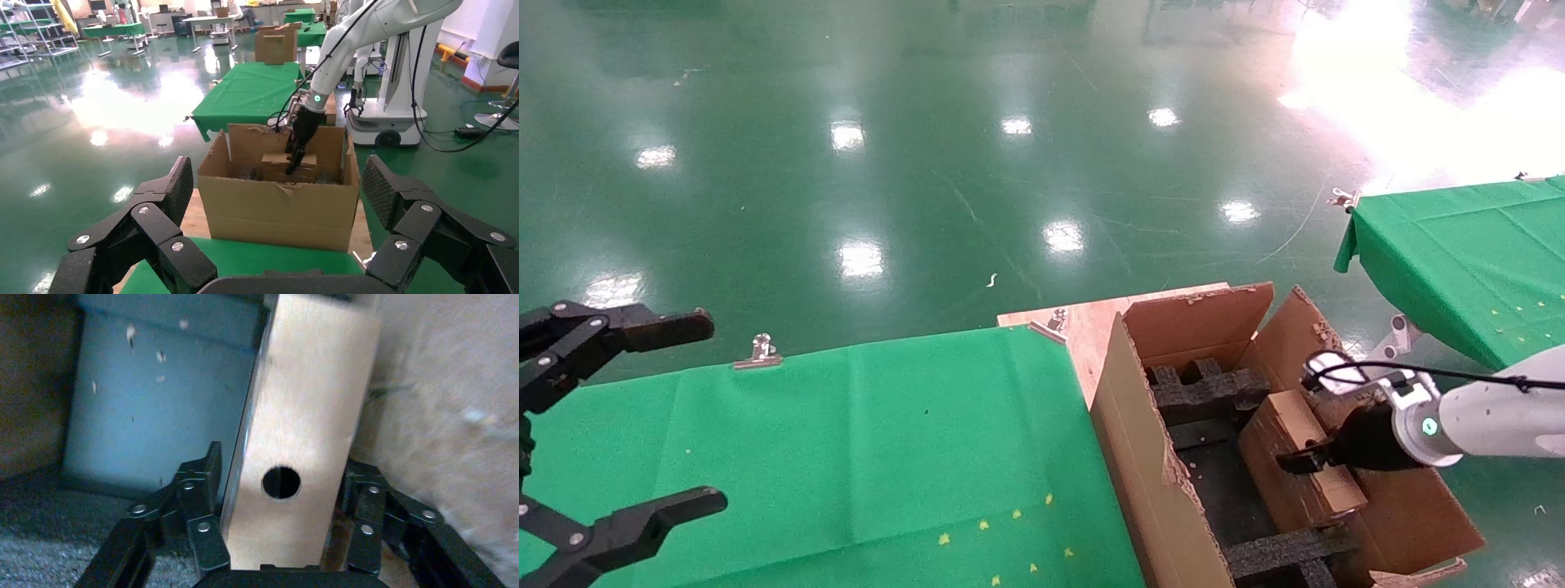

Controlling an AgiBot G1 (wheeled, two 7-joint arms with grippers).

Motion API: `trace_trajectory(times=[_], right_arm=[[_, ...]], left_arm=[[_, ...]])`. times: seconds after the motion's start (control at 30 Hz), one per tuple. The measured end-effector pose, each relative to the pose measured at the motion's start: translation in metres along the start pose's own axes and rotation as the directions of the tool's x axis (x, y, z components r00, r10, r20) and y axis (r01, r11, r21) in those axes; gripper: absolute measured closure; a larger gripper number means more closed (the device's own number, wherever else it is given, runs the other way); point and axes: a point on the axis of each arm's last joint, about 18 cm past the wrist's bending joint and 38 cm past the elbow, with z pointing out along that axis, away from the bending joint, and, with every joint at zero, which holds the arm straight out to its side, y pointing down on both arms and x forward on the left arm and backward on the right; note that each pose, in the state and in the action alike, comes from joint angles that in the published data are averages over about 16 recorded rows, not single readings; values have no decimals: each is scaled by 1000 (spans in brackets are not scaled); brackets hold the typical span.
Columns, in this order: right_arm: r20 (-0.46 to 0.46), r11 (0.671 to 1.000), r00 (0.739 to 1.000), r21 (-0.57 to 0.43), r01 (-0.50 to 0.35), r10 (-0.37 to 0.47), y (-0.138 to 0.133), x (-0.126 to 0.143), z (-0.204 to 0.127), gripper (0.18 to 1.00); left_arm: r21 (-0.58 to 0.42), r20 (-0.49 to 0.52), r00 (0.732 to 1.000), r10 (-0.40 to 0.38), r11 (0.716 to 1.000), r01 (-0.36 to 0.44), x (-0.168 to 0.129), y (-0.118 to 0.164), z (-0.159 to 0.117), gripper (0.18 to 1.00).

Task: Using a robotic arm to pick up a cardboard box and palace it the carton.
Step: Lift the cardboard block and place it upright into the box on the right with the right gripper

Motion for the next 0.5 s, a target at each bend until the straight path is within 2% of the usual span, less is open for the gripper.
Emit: trace_trajectory(times=[0.27,0.5], right_arm=[[-10,998,1000,63,21,-20,-23,6,-19,441],[-11,979,998,194,68,-67,-73,3,-54,309]], left_arm=[[0,0,1000,0,1000,0,0,0,0,183],[0,0,1000,0,1000,0,0,0,0,183]])
